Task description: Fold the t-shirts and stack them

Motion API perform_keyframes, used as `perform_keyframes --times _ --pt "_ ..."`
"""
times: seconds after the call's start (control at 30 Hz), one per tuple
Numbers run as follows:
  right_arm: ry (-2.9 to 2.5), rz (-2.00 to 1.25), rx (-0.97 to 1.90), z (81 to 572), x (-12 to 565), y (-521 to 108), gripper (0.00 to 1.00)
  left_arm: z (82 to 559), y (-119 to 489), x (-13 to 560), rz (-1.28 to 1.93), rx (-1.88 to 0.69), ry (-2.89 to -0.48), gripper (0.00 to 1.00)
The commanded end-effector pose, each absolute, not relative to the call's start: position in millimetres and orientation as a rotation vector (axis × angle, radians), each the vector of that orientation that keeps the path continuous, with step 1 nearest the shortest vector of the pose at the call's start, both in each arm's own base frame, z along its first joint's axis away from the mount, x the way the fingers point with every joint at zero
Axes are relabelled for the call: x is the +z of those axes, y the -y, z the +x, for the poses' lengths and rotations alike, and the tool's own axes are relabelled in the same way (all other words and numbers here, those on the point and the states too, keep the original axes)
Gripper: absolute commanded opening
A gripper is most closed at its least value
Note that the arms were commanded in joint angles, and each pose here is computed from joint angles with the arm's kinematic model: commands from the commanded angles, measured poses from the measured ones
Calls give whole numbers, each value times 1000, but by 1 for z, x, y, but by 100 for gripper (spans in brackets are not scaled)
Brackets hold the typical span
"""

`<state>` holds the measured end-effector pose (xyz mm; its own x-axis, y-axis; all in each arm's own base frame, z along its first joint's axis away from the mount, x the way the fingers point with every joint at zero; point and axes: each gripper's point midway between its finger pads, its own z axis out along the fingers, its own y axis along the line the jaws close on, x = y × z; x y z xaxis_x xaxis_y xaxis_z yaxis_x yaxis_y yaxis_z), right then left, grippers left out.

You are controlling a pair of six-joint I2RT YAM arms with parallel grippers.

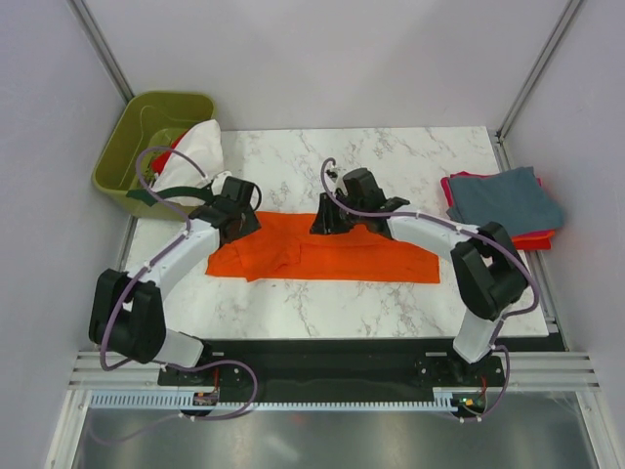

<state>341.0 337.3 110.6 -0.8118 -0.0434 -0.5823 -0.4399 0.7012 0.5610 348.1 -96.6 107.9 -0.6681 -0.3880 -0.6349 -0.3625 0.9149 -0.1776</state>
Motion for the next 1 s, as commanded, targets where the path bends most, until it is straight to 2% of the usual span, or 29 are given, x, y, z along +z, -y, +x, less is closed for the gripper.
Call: perform_keyframes --times 0.0,0.07,0.1,0.17,0.2,0.23,0.27,0.57,0.97 --pt "-2340 -296 683 349 121 -293 41 340 80 113 -539 4 -2314 46" --pt "-2380 -211 552 344 113 -263 35 340 79 113 -535 9 -2307 41" --pt "-2388 -180 510 344 110 -252 29 342 78 114 -537 22 -2300 32" --pt "-2408 -108 402 341 101 -222 19 345 77 109 -540 42 -2309 22" --pt "-2411 -84 364 339 99 -213 7 348 77 109 -545 55 -2305 10" --pt "-2412 -49 306 335 95 -198 2 351 77 107 -548 64 -2308 4" --pt "-2426 -23 275 333 91 -187 0 354 78 107 -550 67 -2309 2" --pt "-2497 141 112 304 57 -124 0 391 96 68 -557 106 -2406 2" --pt "-2693 125 110 268 0 -131 0 428 116 6 -512 191 -2564 2"
